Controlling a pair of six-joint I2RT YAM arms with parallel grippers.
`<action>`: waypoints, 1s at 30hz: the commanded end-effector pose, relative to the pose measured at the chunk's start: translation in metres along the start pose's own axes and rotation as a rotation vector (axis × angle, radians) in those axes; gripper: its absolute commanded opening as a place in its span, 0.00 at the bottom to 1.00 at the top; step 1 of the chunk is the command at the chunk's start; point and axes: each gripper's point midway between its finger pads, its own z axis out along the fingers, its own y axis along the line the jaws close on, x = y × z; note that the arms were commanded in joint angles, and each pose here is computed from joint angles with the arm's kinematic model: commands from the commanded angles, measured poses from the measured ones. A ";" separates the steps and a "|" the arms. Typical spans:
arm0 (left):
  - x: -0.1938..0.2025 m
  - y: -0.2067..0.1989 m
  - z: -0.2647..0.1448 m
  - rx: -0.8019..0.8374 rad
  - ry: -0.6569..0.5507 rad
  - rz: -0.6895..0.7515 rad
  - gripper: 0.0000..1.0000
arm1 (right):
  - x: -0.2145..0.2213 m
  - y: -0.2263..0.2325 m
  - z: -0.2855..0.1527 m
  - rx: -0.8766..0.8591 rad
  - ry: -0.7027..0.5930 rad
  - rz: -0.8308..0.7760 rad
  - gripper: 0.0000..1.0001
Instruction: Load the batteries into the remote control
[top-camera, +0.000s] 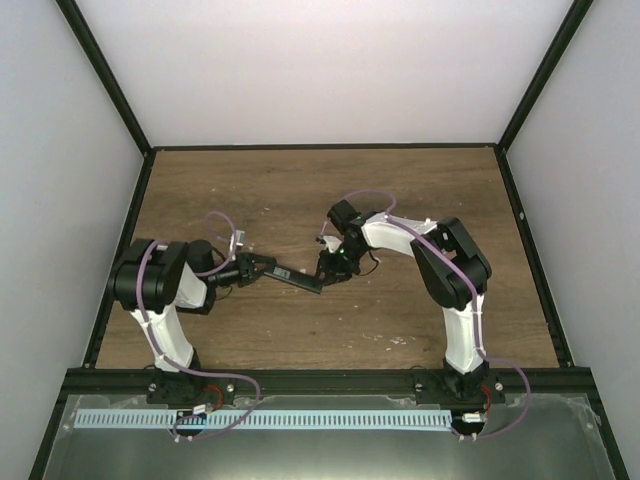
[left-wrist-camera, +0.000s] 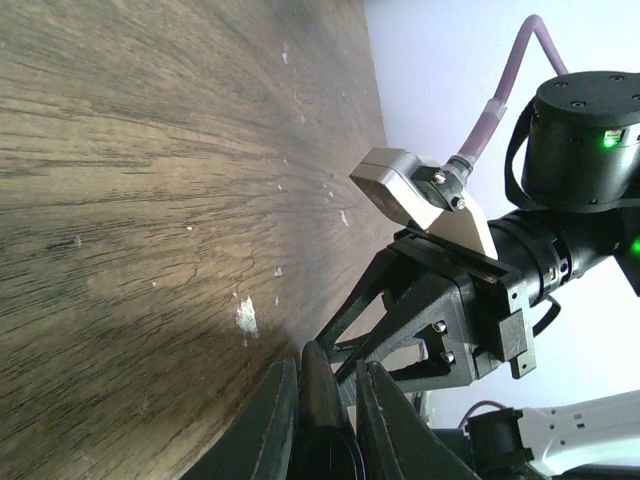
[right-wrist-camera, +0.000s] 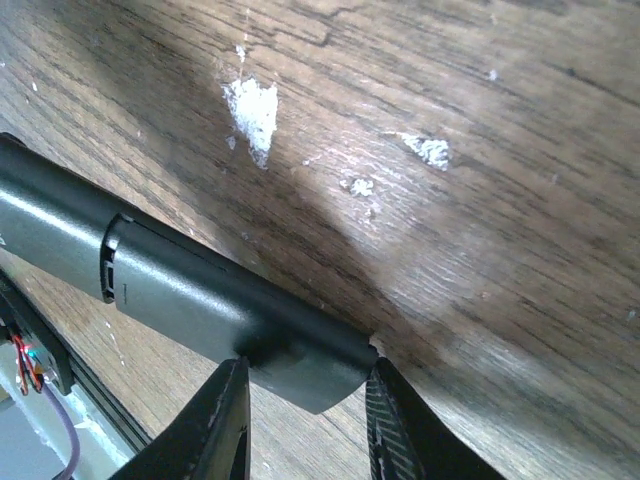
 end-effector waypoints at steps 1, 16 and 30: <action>0.009 -0.023 0.001 0.115 0.042 0.038 0.00 | -0.023 0.007 0.002 -0.038 -0.052 -0.025 0.24; 0.003 -0.009 -0.004 -0.037 -0.018 0.077 0.00 | -0.036 0.005 0.009 -0.037 -0.065 -0.042 0.24; 0.006 -0.008 -0.005 -0.042 -0.034 0.075 0.00 | -0.046 0.011 0.014 -0.071 -0.052 -0.055 0.24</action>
